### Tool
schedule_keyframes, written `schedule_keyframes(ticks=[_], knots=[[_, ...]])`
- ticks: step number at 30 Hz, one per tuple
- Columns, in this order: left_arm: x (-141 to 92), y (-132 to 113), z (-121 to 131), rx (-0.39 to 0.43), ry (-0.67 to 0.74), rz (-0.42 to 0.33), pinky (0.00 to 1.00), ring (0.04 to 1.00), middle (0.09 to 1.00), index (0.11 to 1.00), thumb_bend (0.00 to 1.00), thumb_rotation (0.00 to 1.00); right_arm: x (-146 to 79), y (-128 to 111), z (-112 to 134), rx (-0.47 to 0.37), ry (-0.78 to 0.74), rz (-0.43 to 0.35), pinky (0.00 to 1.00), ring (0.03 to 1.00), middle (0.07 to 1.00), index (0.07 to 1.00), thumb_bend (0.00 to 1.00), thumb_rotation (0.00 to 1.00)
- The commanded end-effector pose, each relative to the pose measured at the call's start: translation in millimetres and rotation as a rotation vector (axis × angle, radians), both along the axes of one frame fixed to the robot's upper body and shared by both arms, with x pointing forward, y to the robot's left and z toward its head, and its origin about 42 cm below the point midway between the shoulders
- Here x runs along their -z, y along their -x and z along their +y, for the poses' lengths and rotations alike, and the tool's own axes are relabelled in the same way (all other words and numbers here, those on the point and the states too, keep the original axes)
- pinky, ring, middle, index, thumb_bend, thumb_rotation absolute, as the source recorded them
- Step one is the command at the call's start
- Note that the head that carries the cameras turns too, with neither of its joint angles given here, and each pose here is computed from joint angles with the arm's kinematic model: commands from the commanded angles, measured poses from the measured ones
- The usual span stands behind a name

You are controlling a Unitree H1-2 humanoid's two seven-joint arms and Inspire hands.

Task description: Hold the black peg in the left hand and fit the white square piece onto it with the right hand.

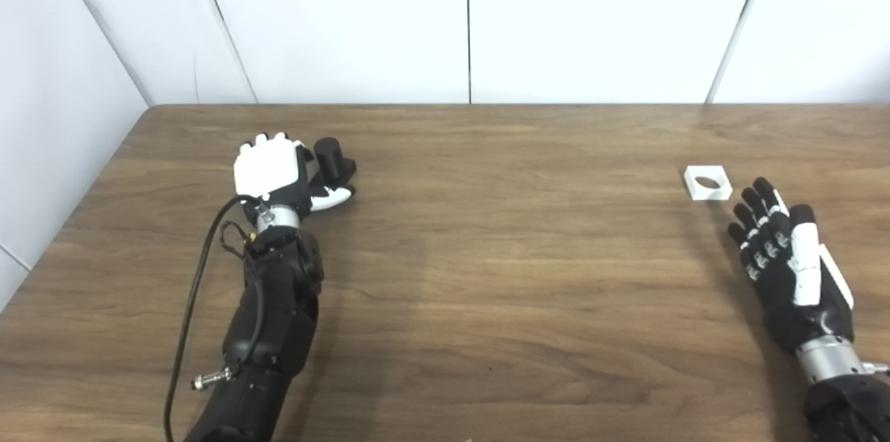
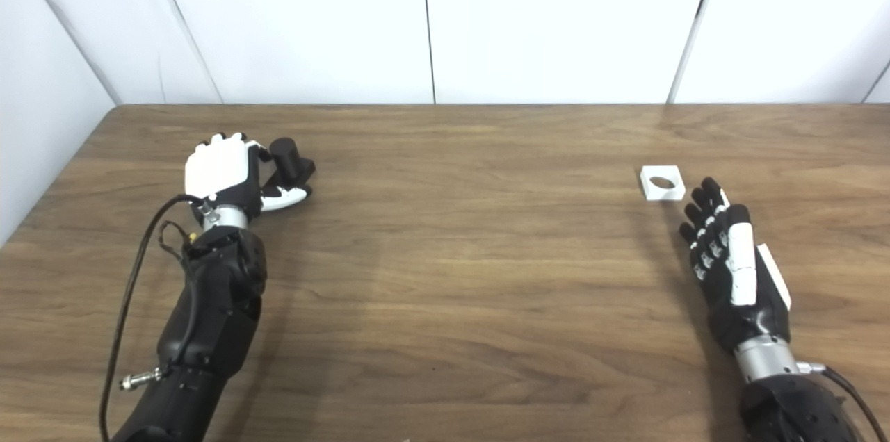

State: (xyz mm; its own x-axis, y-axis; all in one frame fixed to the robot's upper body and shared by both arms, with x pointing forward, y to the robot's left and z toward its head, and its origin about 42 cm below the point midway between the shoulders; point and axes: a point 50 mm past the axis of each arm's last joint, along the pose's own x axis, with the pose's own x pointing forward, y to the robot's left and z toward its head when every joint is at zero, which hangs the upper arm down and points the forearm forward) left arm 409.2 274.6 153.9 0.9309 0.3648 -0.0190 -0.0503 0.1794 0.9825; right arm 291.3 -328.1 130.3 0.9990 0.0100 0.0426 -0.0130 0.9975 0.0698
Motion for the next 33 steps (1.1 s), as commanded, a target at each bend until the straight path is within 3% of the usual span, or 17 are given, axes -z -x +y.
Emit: schedule_keyframes(ticks=[1,19,33], knots=[[-23.3,-8.2,2.5,-0.008,-0.033,-0.077,1.0,1.0,0.955,0.722,0.75,0.52,8.9,5.4,-3.5,-0.005,-0.001,0.029,1.0,1.0,1.0,1.0,0.6,1.0],[-21.7,-15.4,-7.8,0.008,-0.01,-0.072,1.0,1.0,0.959,0.772,0.77,0.52,7.0,8.1,-2.8,-0.01,-0.004,0.034,1.0,1.0,1.0,1.0,0.59,1.0],[-23.3,-25.1,-11.2,0.018,-0.018,-0.068,1.0,1.0,0.941,0.707,0.77,0.48,8.5,10.0,-2.1,-0.009,0.007,0.028,1.0,1.0,1.0,1.0,0.58,1.0]])
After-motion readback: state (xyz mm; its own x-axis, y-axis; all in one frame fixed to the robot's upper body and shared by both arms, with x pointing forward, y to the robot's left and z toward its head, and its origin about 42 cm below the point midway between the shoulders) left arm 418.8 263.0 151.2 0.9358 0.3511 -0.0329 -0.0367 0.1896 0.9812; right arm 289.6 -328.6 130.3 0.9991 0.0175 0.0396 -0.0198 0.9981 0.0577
